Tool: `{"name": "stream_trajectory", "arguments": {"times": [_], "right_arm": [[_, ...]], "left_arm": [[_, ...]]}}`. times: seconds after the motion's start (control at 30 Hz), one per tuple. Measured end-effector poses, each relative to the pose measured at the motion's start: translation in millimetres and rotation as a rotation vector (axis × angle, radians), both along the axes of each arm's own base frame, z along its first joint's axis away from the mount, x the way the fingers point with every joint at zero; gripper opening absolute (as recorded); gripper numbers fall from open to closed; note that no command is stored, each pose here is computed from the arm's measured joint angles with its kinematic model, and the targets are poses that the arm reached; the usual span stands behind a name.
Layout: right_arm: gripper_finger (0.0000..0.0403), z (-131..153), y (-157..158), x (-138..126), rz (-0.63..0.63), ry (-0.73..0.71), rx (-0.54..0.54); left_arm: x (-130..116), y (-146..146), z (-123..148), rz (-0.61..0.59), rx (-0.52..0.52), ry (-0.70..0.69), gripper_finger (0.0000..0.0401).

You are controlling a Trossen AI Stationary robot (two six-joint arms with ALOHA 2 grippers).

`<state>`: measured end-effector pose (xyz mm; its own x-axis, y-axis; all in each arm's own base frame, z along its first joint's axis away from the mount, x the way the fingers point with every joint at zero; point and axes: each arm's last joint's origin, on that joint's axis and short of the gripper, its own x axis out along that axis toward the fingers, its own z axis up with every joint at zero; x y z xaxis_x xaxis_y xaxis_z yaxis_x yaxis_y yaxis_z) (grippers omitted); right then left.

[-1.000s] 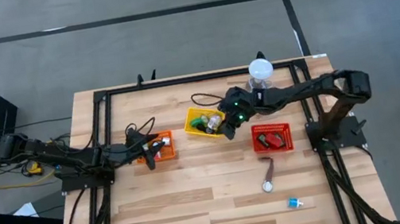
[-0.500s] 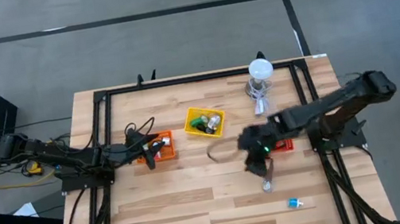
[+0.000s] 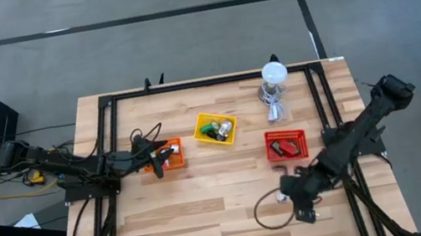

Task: Pick & Place Office items
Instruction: Put the blue charging adapter into the orange bin

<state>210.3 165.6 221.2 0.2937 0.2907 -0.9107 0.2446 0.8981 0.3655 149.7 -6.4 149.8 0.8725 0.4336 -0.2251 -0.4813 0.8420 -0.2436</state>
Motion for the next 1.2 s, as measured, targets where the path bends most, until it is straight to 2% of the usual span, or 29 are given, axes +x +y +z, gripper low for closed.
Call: {"name": "stream_trajectory", "arguments": {"times": [0.13,0.27,0.37,0.5,0.73,0.87,0.97,1.07,1.2], "right_arm": [[0.0140,-13,14,-18,-0.030,0.149,-0.057],[0.0140,-24,27,-27,-0.009,0.232,-0.061],[0.0140,-30,30,-25,-0.054,0.293,-0.024],[0.0146,-41,27,-18,-0.007,0.381,-0.006],[0.0194,-59,20,-4,0.017,0.494,0.048],[0.0227,-58,15,1,0.023,0.575,0.161],[0.0238,-51,6,5,0.014,0.530,0.152],[0.0239,-42,-1,4,-0.007,0.427,0.065],[0.0236,-27,2,-5,-0.007,0.321,0.014]], "left_arm": [[0,0,0,0.009,-0.037,-0.022,0.0209],[0,0,1,0.010,-0.040,-0.026,0.0209],[0,0,1,0.010,-0.040,-0.030,0.0209],[0,0,1,0.010,-0.041,-0.033,0.0209],[1,0,2,0.010,-0.042,-0.041,0.0209],[1,0,2,0.010,-0.042,-0.040,0.0209],[1,0,2,0.010,-0.042,-0.040,0.0209],[1,0,2,0.010,-0.042,-0.041,0.0209],[1,0,2,0.010,-0.042,-0.041,0.0209]]}}
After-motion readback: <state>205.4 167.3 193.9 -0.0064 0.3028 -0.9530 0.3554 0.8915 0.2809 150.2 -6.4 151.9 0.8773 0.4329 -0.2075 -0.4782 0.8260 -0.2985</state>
